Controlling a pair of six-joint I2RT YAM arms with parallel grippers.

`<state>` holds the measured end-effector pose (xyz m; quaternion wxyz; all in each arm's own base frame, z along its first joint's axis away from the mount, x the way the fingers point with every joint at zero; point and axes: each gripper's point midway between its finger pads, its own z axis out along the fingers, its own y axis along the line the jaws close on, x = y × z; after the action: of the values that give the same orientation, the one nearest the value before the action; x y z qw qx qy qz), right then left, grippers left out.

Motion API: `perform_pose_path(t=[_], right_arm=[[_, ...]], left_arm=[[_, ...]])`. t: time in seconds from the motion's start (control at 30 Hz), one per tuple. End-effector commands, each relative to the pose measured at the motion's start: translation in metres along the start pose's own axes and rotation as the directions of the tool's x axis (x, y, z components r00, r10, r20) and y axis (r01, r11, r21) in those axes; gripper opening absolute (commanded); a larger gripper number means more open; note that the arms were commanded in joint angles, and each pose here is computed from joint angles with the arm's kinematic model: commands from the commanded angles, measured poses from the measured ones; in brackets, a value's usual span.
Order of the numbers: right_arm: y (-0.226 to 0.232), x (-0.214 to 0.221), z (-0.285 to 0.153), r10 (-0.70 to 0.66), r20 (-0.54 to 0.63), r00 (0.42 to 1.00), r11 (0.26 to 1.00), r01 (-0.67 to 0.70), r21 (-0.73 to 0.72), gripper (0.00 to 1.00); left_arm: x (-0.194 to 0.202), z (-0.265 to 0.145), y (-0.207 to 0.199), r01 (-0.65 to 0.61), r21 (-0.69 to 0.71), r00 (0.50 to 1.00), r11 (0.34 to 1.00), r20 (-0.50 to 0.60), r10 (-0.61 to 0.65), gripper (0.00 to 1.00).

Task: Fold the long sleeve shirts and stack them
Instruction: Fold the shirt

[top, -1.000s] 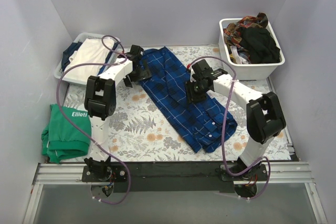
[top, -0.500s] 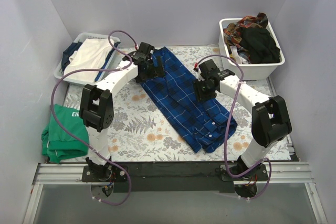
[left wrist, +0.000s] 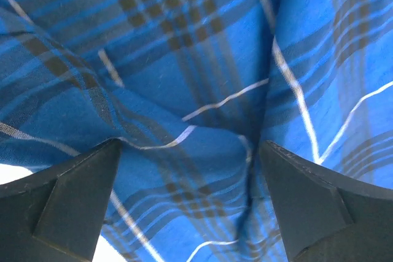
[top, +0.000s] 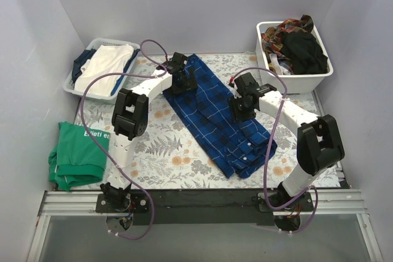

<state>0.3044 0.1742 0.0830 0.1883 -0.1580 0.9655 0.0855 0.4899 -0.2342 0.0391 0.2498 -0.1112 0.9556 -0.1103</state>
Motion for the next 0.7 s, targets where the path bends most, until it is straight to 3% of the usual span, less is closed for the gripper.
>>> perform_pose_path(t=[0.0, 0.2, 0.4, 0.67], right_arm=[[-0.005, 0.004, -0.011, 0.02, 0.015, 1.0, 1.0, -0.021, 0.006, 0.52], [-0.006, 0.024, -0.004, 0.018, -0.052, 0.999, 1.0, -0.018, 0.0, 0.52], [0.003, 0.051, 0.006, 0.009, -0.144, 0.99, 0.998, -0.018, -0.06, 0.52], [0.025, 0.084, 0.021, -0.07, -0.265, 0.962, 0.987, 0.028, -0.159, 0.52]], left_arm=[[-0.012, 0.014, 0.002, -0.019, -0.028, 0.999, 0.999, 0.029, 0.02, 0.98], [-0.031, 0.035, -0.013, -0.017, 0.027, 0.997, 0.999, 0.07, 0.015, 0.98], [-0.06, 0.044, -0.051, -0.004, 0.213, 0.993, 0.977, 0.119, -0.022, 0.98], [-0.092, 0.009, -0.081, -0.034, 0.34, 0.981, 0.94, 0.193, -0.035, 0.98]])
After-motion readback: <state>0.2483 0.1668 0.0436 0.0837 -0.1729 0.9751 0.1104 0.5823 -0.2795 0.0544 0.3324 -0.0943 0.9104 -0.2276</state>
